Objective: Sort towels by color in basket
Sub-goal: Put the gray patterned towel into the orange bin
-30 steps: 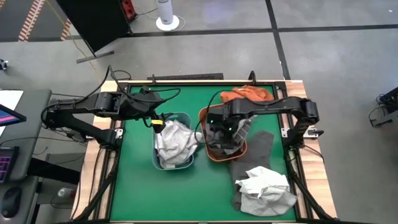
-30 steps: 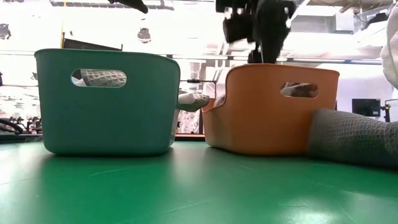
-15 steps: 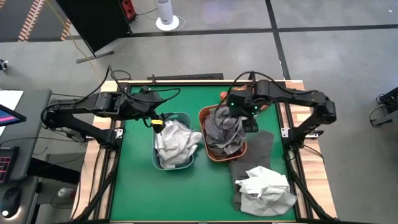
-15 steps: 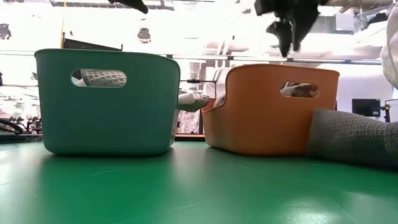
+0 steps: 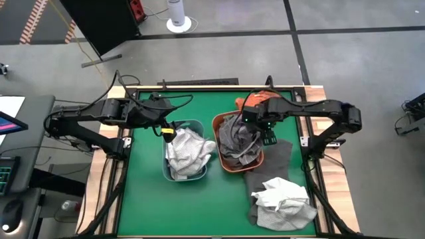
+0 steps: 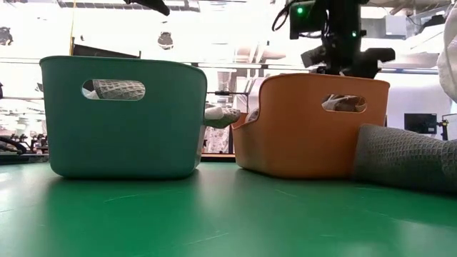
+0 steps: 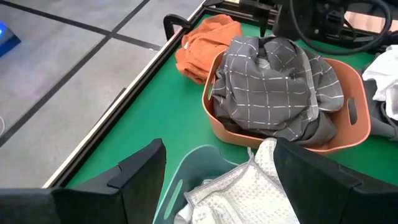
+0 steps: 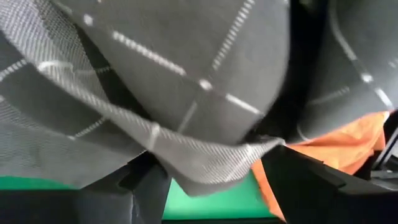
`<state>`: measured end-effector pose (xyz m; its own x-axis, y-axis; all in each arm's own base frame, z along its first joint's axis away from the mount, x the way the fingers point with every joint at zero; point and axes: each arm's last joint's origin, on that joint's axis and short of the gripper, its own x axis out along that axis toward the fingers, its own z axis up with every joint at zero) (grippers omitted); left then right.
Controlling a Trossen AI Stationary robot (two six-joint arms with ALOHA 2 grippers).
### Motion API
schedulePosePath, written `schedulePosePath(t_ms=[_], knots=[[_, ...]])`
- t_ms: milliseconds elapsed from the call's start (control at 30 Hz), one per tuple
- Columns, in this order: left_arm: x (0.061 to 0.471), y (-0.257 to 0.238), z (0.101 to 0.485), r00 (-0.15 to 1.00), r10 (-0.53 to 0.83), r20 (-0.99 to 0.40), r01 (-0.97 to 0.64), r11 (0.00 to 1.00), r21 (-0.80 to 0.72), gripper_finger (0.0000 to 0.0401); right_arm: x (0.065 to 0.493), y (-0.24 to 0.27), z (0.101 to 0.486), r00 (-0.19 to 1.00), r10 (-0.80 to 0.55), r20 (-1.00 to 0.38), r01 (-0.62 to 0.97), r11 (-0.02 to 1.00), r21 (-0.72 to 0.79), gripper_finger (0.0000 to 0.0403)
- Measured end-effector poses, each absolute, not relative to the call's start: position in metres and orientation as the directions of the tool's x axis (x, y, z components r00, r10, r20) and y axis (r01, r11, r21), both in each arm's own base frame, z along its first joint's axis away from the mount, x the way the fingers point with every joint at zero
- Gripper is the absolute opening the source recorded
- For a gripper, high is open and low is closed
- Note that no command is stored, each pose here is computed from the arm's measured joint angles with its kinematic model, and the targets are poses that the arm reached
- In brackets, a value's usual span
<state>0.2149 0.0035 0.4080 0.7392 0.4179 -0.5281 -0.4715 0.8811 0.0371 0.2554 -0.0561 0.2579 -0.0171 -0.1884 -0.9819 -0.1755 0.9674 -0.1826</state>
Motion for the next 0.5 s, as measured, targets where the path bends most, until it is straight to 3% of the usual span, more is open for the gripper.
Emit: schedulePosePath(t_ms=[133,333,367,500], knots=[[0.215,0.003,0.408,0.739,0.418,-0.529,-0.471,0.881,0.038,0.0283,0.257,-0.051,0.256,-0.008,-0.189,-0.982,-0.191,0.964,-0.185,0.0235],[0.215,0.003,0.408,0.739,0.418,-0.529,-0.459,0.886,0.059,0.0283,0.253,-0.047,0.260,-0.031,-0.182,-0.983,-0.196,0.965,-0.173,0.0041],[0.215,0.003,0.408,0.739,0.418,-0.529,-0.458,0.887,0.060,0.0283,0.252,-0.047,0.263,-0.040,-0.180,-0.983,-0.185,0.968,-0.170,0.0024],[0.215,0.003,0.408,0.739,0.418,-0.528,-0.459,0.887,0.059,0.0283,0.255,-0.048,0.284,-0.010,-0.185,-0.983,-0.102,0.978,-0.183,0.0033]])
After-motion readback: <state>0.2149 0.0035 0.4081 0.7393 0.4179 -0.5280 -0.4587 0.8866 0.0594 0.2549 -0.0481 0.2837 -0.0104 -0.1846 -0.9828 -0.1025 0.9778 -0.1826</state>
